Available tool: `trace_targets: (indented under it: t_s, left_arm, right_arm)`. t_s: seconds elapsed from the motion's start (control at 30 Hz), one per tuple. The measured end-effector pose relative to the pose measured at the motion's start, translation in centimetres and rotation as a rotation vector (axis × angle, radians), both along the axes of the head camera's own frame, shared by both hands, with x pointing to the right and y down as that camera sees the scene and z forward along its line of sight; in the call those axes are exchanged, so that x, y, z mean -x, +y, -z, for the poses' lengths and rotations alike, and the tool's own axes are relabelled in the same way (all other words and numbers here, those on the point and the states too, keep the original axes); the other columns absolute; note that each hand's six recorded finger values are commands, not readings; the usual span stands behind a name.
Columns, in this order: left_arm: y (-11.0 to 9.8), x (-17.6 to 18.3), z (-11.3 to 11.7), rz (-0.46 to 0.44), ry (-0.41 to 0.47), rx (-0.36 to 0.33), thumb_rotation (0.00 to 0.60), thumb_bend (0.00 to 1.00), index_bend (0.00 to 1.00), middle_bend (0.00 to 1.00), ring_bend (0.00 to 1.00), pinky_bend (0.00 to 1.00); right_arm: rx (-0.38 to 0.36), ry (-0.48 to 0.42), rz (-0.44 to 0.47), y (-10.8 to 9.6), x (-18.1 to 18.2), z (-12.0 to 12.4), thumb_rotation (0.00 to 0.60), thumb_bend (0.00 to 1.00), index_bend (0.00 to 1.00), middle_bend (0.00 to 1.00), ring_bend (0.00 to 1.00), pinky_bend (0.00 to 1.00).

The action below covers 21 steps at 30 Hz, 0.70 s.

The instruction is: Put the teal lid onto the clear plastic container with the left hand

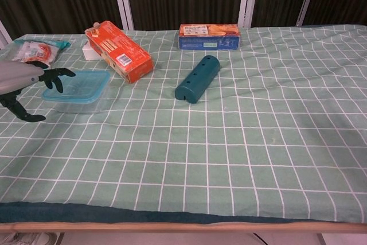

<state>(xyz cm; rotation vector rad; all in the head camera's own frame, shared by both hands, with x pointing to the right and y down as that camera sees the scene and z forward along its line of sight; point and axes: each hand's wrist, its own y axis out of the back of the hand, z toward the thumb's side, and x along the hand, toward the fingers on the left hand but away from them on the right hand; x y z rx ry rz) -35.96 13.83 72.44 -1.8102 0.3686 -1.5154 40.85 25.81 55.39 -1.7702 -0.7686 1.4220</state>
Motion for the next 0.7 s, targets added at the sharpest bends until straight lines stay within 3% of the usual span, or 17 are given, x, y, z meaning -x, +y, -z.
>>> trace_targets:
  t_s: [0.53, 0.7]
  left_arm:
    - [0.2, 0.3, -0.3, 0.002, -0.008, 0.007, 0.6, 0.23, 0.0, 0.3, 0.26, 0.0]
    - [-0.9, -0.3, 0.9, -0.003, 0.02, -0.058, 0.6, 0.24, 0.0, 0.19, 0.19, 0.0]
  right_arm:
    - [0.002, 0.003, 0.001, 0.0, 0.0, -0.1, 0.6, 0.16, 0.0, 0.0, 0.0, 0.0]
    - [0.0, 0.001, -0.001, 0.0, 0.0, 0.0, 0.6, 0.16, 0.0, 0.0, 0.0, 0.0]
